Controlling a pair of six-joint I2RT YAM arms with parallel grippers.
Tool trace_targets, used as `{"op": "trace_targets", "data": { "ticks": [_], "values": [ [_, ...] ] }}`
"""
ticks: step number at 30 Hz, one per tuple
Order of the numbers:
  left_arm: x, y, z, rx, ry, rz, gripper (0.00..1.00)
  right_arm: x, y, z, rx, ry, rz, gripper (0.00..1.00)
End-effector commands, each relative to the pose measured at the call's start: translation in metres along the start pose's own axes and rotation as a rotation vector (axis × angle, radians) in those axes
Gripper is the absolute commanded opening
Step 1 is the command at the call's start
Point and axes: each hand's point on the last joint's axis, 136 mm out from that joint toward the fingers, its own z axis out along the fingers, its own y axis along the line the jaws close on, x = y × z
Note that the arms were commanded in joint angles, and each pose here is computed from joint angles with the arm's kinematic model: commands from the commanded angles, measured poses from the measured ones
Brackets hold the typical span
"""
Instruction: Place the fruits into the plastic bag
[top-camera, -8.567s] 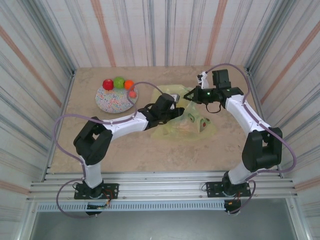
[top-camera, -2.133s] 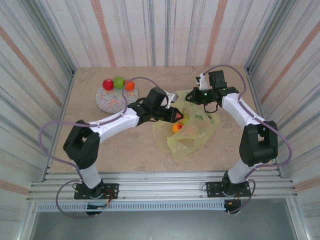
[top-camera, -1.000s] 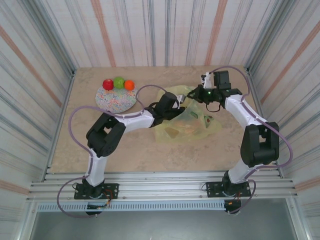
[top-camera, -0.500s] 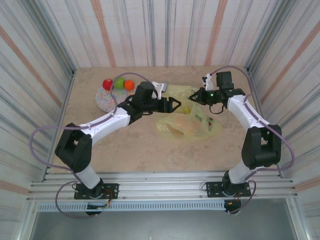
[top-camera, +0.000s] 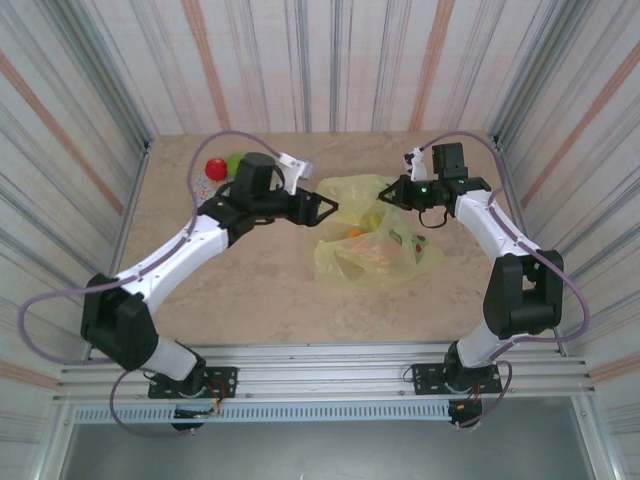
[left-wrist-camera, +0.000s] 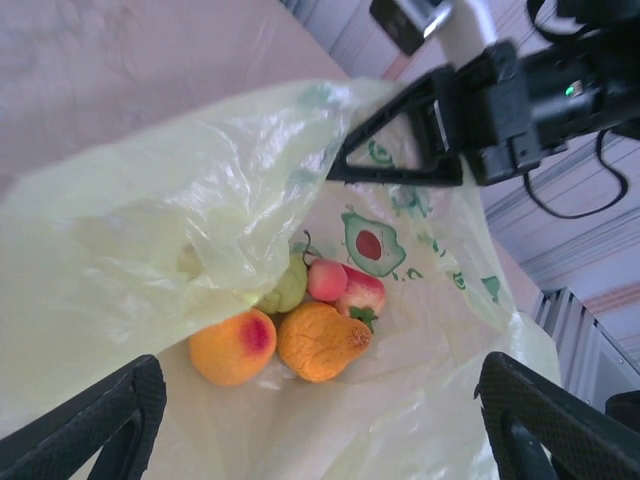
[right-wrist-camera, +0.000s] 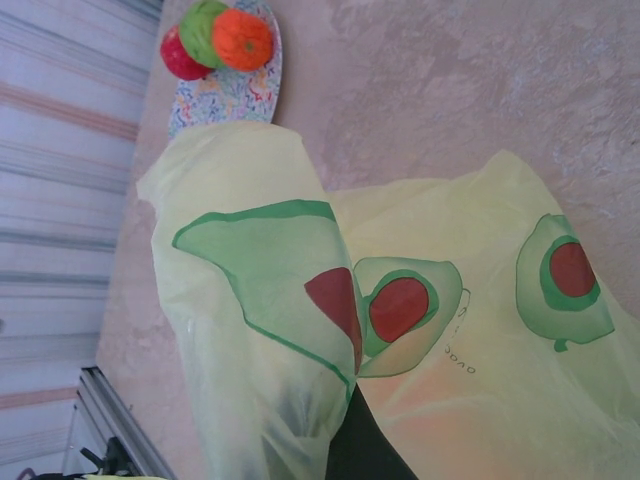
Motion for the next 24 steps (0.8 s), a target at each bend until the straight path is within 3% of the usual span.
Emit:
{"op": "trace_targets", "data": {
  "ticks": [1,6,12,17,24],
  "values": [
    [-0.02,0.011,-0.039,-0.108,-0.062,0.058,0.86,0.003,0.006,-0.003,-0.003,-0.002,-0.035,0.0],
    [-0.036,0.098,-0.102,-0.504,-0.187,-0.131,0.9,0.0,0.013,-0.005,-0.016,-0.024,-0.061,0.0],
    [-0.031,0.198,-0.166,-0.714,-0.326,-0.445,0.96,-0.005,0.015,-0.004,-0.026,-0.038,-0.07,0.0],
    [-0.025,0.265,-0.178,-0.811,-0.323,-0.583,0.98,-0.009,0.018,0.0,-0.04,-0.039,-0.073,0.0],
    [-0.008,0.349,-0.157,-0.89,-0.242,-0.688,0.98,-0.011,0.021,0.004,-0.05,-0.032,-0.073,0.0]
  ]
}}
